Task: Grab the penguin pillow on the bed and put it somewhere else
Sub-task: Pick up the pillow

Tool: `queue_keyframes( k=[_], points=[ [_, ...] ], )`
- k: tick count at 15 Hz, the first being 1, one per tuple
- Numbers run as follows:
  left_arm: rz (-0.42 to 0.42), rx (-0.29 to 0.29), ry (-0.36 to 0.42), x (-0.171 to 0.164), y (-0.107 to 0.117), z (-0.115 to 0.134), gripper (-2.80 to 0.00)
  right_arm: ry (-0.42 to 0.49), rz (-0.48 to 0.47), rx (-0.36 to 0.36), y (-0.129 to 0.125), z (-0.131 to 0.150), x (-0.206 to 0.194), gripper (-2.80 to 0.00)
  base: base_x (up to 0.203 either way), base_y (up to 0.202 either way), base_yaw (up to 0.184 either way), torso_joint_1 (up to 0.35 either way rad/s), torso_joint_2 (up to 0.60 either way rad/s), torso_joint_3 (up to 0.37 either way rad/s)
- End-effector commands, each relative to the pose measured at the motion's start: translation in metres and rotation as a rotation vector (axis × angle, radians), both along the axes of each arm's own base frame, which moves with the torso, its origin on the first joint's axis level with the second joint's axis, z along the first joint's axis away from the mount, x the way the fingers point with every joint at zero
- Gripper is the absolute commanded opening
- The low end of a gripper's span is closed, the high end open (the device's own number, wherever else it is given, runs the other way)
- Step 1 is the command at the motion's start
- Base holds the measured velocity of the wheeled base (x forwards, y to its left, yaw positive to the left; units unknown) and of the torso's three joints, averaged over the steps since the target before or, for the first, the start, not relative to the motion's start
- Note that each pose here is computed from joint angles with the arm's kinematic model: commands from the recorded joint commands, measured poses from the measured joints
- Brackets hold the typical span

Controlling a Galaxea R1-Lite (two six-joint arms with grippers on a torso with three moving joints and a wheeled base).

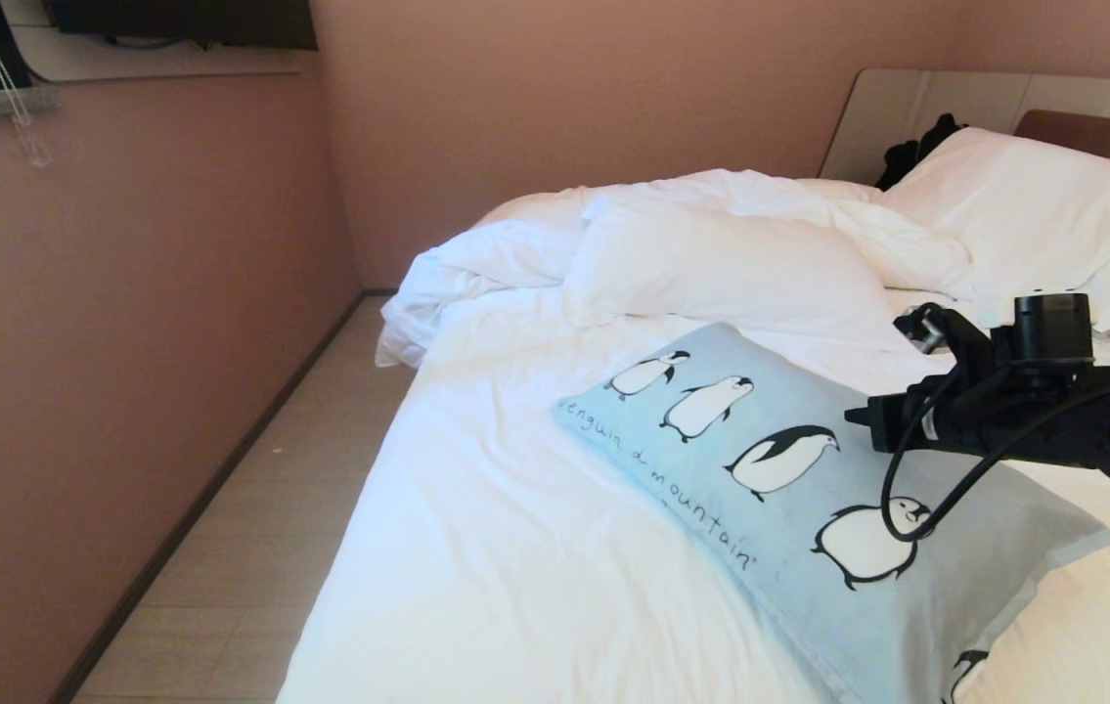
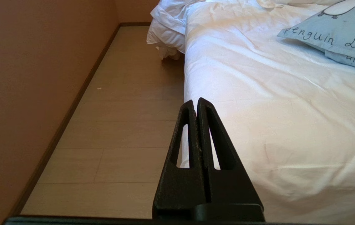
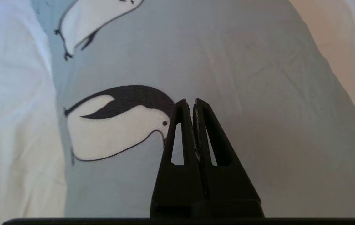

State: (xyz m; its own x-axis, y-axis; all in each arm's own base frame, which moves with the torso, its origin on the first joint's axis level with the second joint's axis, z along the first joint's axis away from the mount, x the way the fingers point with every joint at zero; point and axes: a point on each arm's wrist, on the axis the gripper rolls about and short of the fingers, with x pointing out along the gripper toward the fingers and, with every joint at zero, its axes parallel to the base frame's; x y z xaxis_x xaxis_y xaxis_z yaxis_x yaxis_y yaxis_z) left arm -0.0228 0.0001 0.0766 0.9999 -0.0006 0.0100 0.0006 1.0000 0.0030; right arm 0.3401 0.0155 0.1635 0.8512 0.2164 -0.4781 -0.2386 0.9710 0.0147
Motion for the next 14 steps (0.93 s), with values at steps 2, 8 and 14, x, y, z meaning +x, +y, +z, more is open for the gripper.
queue_keyframes(
  k=[2,8,14],
  points=[
    [0.001,0.0,-0.001,0.0,0.0,0.0,-2.8,0.035,-0.007,-0.055,0.0,-0.014,0.003,-2.8,0.0,0.0,0.0,0.0,0.0,0.0],
    [0.001,0.0,-0.001,0.0,0.0,0.0,-2.8,-0.006,-0.029,-0.141,0.014,-0.018,0.003,0.0,0.0,0.0,0.0,0.0,0.0,0.0],
    [0.001,0.0,-0.001,0.0,0.0,0.0,-2.8,-0.051,-0.068,-0.153,0.009,-0.012,0.003,0.0,0.0,0.0,0.0,0.0,0.0,0.0]
  ],
)
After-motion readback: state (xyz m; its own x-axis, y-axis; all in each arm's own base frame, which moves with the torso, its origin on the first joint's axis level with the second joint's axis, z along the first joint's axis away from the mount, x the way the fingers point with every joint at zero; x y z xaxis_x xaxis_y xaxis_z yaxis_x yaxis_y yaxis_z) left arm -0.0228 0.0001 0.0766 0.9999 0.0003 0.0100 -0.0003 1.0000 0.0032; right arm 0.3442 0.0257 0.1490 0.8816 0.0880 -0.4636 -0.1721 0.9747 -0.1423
